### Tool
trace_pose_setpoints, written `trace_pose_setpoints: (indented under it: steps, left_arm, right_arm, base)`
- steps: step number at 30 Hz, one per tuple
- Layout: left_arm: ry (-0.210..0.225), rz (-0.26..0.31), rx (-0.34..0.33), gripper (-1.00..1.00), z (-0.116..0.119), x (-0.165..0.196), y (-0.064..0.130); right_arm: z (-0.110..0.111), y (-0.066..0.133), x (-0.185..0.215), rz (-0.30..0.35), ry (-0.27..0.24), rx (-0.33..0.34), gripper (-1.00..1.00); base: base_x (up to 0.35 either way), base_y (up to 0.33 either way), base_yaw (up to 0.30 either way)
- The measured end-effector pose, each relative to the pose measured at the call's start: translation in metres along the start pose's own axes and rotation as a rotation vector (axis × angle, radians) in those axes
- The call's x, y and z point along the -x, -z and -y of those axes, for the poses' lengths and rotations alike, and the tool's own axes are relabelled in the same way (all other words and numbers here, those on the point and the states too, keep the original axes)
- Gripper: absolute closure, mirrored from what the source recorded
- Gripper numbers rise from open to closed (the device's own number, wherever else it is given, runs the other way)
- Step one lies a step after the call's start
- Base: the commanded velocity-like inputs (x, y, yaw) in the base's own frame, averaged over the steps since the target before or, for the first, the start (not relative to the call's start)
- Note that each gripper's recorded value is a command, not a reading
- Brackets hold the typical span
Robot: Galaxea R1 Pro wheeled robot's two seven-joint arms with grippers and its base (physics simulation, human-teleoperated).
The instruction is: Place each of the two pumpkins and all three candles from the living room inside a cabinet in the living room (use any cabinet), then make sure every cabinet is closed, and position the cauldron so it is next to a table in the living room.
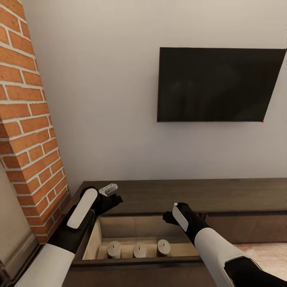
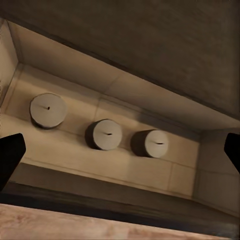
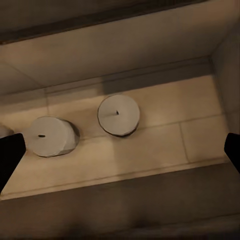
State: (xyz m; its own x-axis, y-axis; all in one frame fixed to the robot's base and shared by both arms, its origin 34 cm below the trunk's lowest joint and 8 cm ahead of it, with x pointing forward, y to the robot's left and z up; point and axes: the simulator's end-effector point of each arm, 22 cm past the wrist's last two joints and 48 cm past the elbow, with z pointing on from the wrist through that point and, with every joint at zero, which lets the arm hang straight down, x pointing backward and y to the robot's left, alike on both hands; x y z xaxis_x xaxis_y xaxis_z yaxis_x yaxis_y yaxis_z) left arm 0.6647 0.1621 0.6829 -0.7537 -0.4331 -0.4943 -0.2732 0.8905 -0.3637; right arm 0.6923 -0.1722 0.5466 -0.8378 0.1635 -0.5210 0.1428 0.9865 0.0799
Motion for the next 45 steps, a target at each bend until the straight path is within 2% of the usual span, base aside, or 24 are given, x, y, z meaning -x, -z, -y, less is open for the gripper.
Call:
trace_pose_setpoints:
  steps: [6,14,24,32,45]
  left_arm:
    - [0.001,0.000,-0.001,-1.00,0.006,0.008,0.008]
    - [0.034,0.021,-0.002,-1.00,0.014,0.023,0.019]
    - [0.037,0.020,-0.003,-1.00,0.023,0.036,0.034]
    - [0.066,0.005,0.035,-1.00,0.017,0.041,0.033]
    - [0.062,0.020,0.058,-1.00,0.023,0.060,0.051]
  right_arm:
    - [-0.002,0.009,0.008,-0.001,0.000,0.001,-1.00]
    - [-0.004,0.022,0.020,-0.002,0.000,0.001,-1.00]
    - [-0.006,0.038,0.038,0.019,-0.005,0.000,-1.00]
    - [-0.010,0.050,0.051,0.036,0.039,-0.012,-1.00]
    - [-0.014,0.071,0.069,0.038,0.043,-0.011,-1.00]
  base:
    - [-0.199,0.000,0.000]
    - [-0.138,0.000,0.000]
    - [-0.050,0.000,0.000]
    - [-0.052,0.000,0.000]
    - [-0.083,0.000,0.000]
